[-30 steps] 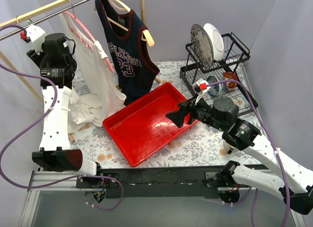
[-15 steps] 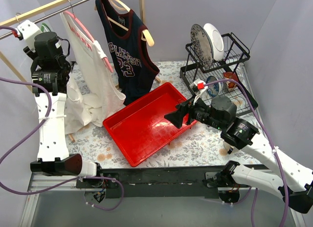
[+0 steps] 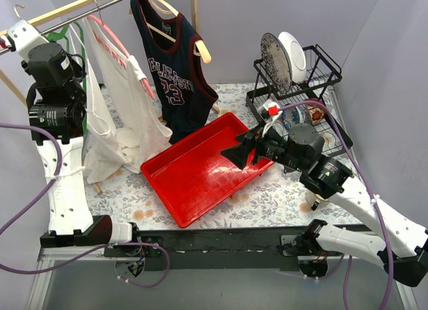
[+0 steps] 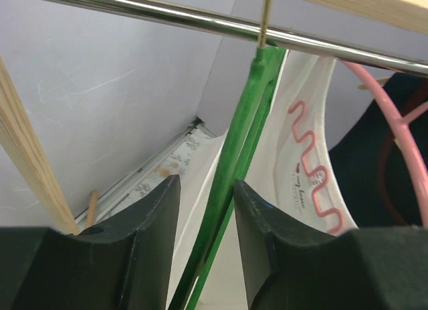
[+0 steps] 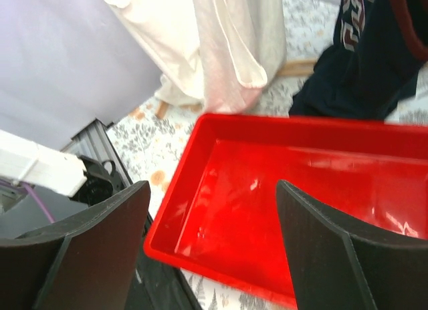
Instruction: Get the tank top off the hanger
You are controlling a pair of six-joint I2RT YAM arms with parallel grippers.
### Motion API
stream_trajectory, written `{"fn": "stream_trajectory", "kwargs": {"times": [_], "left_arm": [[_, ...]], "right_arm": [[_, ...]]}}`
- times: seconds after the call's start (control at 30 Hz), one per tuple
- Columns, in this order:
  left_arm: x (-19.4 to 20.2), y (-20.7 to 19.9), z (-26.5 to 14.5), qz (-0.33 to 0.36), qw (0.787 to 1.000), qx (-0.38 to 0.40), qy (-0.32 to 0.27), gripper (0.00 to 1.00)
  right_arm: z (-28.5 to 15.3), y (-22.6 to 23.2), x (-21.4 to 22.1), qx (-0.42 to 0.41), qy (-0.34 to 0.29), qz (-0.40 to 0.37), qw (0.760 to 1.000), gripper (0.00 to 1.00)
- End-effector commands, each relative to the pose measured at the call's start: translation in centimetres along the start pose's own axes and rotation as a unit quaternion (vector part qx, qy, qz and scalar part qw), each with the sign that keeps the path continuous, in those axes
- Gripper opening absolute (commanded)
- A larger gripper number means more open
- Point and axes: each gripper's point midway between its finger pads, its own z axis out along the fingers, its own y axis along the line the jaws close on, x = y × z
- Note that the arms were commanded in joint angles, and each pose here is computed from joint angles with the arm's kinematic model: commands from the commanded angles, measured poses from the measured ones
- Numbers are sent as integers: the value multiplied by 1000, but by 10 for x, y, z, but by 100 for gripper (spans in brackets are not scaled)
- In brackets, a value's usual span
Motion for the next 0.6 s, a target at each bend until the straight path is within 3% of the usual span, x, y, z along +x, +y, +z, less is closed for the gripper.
{"fn": "stream_trajectory", "kwargs": {"times": [0.0, 0.17, 0.3, 0.57], "left_arm": [[-33, -16, -34, -53, 994, 82, -39, 0], [-31, -15, -56, -71, 990, 115, -30, 0], [-5, -8, -65, -76, 990, 121, 1, 0], [-7, 16, -99, -94, 986, 132, -32, 0]], "right_arm": [[10, 26, -58, -50, -69, -44, 995, 83], [29, 43, -82, -87, -67, -52, 993, 82], [57, 50, -92, -108, -64, -51, 991, 79], [103, 84, -131, -124, -80, -81, 986, 73]]}}
